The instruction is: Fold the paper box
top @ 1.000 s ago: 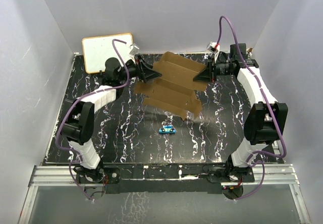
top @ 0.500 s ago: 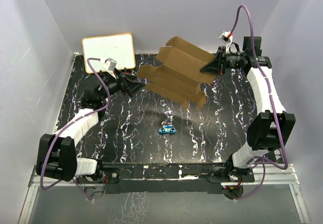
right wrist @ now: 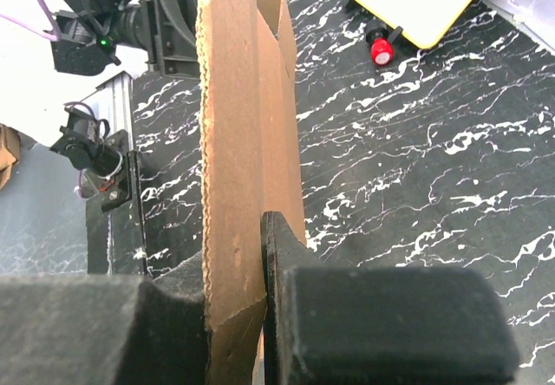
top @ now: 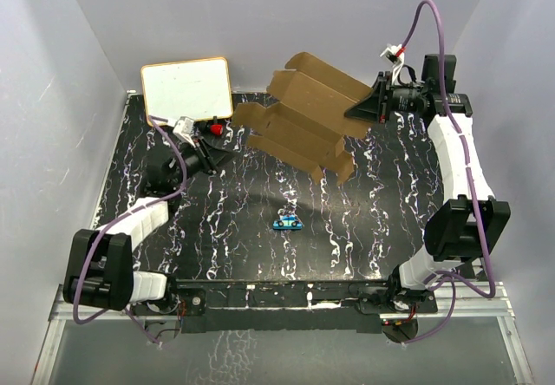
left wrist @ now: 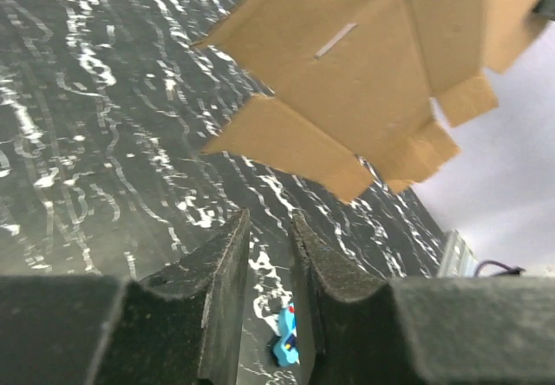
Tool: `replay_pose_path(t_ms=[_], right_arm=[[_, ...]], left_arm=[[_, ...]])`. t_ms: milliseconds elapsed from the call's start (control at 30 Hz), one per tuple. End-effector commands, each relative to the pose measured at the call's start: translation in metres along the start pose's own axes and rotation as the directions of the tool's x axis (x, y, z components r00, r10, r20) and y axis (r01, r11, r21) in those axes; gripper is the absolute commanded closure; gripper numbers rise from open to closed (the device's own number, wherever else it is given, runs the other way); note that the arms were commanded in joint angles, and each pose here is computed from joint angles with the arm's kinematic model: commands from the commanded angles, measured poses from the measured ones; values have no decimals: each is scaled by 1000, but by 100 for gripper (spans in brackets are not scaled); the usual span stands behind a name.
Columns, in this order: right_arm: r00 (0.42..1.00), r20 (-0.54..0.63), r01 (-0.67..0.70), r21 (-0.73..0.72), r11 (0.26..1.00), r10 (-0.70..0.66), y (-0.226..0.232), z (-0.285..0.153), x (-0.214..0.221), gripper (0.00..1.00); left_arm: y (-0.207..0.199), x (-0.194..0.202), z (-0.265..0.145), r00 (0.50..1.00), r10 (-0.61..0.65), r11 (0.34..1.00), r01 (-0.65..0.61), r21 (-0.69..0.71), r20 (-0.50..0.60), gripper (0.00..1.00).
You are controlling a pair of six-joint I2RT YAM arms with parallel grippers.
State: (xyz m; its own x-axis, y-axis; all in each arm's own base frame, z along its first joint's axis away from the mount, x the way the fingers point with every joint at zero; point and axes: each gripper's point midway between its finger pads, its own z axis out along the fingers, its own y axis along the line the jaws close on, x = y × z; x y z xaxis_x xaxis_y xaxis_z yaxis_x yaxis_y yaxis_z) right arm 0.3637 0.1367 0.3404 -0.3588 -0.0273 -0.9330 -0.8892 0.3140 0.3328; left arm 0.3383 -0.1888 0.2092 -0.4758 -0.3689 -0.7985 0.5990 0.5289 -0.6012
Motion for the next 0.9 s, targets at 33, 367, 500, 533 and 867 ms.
replay_pose_path(t_ms=[33, 367, 500, 533, 867], right_arm=[[991, 55, 126, -50, 991, -123, 27, -6, -42, 92], [987, 99, 140, -159, 977, -126, 65, -12, -68, 92], [986, 103, 146, -191, 971, -128, 78, -15, -71, 92], [987, 102, 141, -197, 970, -123, 80, -15, -71, 92], [989, 99, 125, -210, 970, -106, 85, -14, -70, 92]], left_arm=[[23, -19, -14, 993, -70, 989, 81, -120, 94, 80], [19, -54, -1, 960, -217, 975, 205, 86, 174, 65], [3, -67, 5, 946, -276, 944, 234, 231, 170, 58], [-1, -69, 6, 945, -283, 935, 234, 266, 163, 58], [-26, -77, 5, 941, -303, 882, 217, 419, 151, 52]])
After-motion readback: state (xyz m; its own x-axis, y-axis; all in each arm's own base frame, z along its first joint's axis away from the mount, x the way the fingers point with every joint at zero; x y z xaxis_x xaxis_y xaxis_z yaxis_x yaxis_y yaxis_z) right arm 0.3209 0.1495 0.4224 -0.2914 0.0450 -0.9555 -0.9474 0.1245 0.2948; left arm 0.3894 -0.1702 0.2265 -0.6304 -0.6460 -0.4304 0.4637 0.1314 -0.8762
